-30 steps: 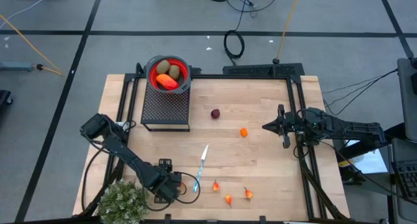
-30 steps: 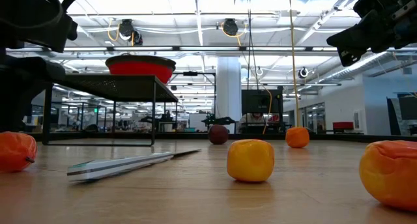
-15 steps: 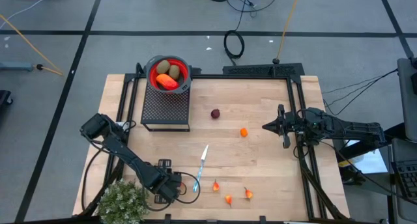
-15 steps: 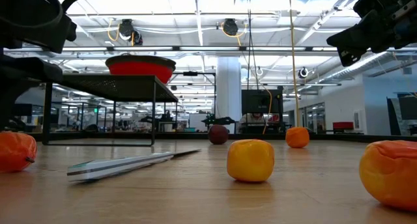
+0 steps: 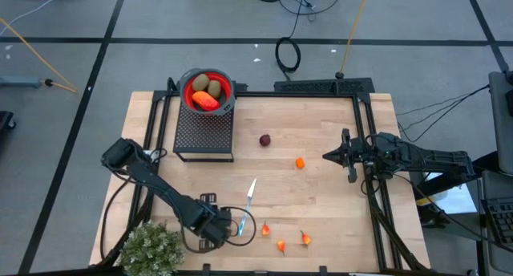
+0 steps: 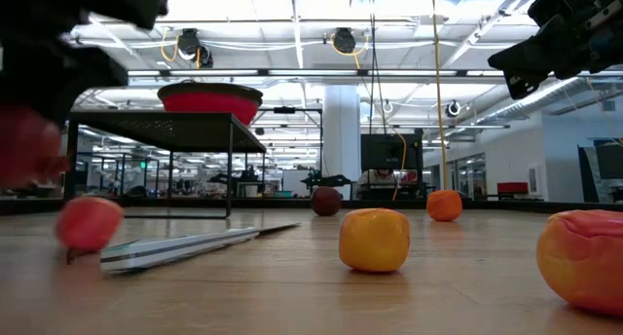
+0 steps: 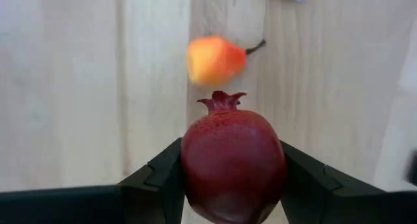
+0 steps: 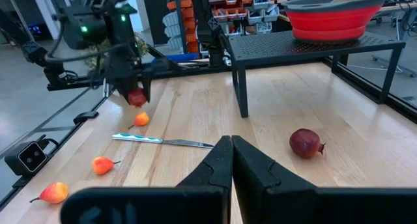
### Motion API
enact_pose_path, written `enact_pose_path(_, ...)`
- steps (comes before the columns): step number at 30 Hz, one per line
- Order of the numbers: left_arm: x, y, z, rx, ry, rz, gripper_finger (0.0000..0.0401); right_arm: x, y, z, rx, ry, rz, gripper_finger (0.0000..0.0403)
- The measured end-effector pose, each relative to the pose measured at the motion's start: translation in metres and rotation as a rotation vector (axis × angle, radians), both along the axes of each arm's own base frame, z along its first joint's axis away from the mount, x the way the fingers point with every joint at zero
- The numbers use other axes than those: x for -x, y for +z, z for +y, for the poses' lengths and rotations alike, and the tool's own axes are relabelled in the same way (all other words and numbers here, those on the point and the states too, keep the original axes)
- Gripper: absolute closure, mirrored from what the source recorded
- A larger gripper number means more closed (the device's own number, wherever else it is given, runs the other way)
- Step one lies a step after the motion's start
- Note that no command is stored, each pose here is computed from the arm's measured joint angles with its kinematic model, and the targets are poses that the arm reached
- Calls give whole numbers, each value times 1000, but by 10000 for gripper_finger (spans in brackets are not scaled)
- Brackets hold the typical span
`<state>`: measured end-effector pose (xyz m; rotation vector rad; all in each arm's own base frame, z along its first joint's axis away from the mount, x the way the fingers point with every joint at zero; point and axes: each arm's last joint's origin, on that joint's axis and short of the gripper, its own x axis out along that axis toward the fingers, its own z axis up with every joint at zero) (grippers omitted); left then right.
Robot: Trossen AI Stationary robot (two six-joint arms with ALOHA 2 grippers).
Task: Pick & Place Fruit
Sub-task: Put the red pomegranate into the red strainer bowl on the shelf
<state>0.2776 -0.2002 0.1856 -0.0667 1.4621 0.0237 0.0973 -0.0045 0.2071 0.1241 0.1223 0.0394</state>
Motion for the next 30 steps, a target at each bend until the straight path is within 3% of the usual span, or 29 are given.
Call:
enact_pose_path(10, -13, 73, 3, -61, -18, -1, 212, 0, 0, 0, 0, 0, -1, 403)
enact_pose_path(21, -31, 141, 11, -133, 69, -291, 215, 0, 0, 0, 0, 0, 0, 403)
enact_pose_path(30, -37, 173, 13, -180, 49, -455, 211, 0, 0, 0, 0, 0, 0, 403)
